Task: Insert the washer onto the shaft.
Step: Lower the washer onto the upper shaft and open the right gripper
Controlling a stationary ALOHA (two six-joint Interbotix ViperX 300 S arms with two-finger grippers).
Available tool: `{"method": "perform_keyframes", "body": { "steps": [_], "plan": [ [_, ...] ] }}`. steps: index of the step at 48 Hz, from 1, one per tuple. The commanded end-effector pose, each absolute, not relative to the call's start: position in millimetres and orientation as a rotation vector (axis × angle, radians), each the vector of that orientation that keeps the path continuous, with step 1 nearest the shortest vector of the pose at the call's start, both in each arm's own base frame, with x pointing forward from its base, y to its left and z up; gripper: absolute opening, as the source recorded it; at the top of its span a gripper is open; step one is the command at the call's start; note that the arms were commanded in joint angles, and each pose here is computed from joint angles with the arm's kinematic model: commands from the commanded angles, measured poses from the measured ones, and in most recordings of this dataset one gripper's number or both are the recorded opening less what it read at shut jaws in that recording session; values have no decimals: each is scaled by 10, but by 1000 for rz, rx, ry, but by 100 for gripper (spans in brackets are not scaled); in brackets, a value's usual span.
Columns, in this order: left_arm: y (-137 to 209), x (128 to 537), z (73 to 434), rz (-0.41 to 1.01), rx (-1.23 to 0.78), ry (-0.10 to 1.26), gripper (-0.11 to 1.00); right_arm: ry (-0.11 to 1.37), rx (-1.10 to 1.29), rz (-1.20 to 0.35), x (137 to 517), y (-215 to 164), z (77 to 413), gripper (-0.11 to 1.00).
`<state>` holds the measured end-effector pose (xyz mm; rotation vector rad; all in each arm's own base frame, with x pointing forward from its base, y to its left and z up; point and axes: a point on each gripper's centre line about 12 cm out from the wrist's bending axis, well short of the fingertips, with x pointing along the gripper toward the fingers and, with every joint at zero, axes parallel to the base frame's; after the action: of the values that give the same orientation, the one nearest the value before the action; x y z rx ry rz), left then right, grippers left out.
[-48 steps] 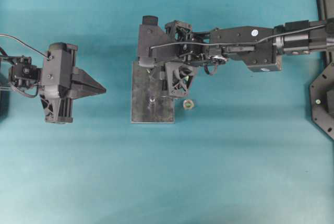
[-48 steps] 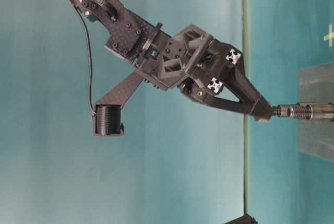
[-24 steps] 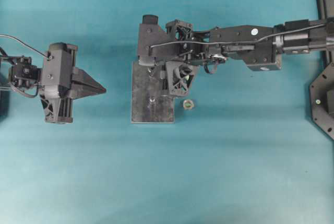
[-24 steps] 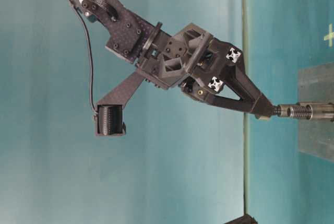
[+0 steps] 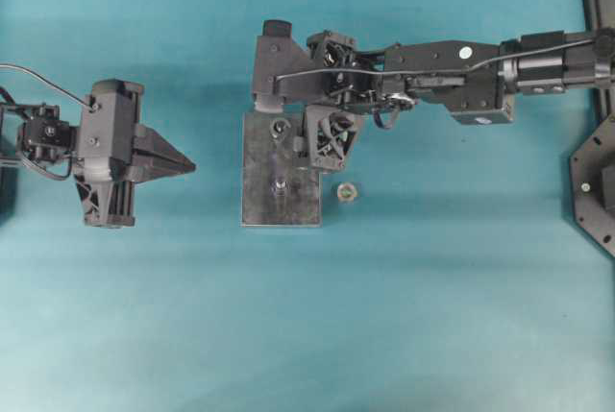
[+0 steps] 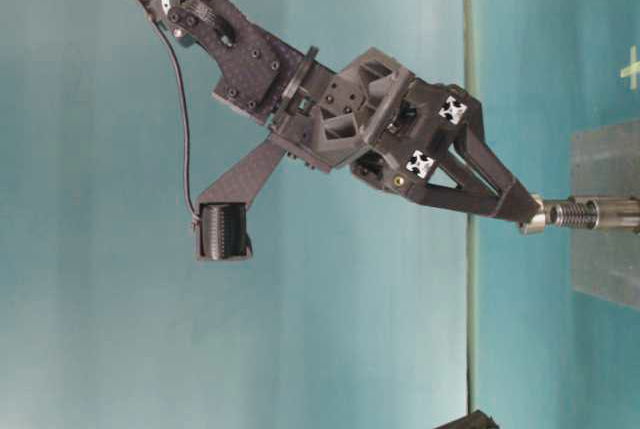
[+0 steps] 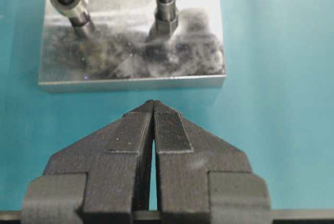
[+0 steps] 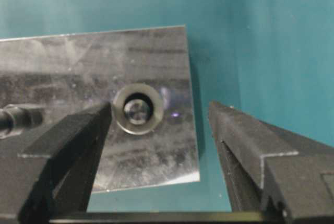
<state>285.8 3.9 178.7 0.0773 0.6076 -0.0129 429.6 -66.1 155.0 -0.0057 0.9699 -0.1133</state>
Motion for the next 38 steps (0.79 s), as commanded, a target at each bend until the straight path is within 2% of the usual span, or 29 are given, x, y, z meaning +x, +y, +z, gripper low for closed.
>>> {"method": "perform_keyframes", "body": {
  "steps": [1, 10, 22, 38],
  "plan": [
    [43, 2891, 1849, -11, 77, 583, 0, 938, -9, -115, 4351, -663, 1656, 79],
    [43, 2883, 1839, -11, 77, 586, 0, 955, -17, -82, 4388, -508, 1591, 79],
    [43, 2880, 1833, -7, 64, 588, 0, 965, -31, -47, 4361, -331, 1665, 77],
    [43, 2873, 1819, -2, 49, 588, 0, 969, 2, -130, 4336, -743, 1609, 70]
  ]
}}
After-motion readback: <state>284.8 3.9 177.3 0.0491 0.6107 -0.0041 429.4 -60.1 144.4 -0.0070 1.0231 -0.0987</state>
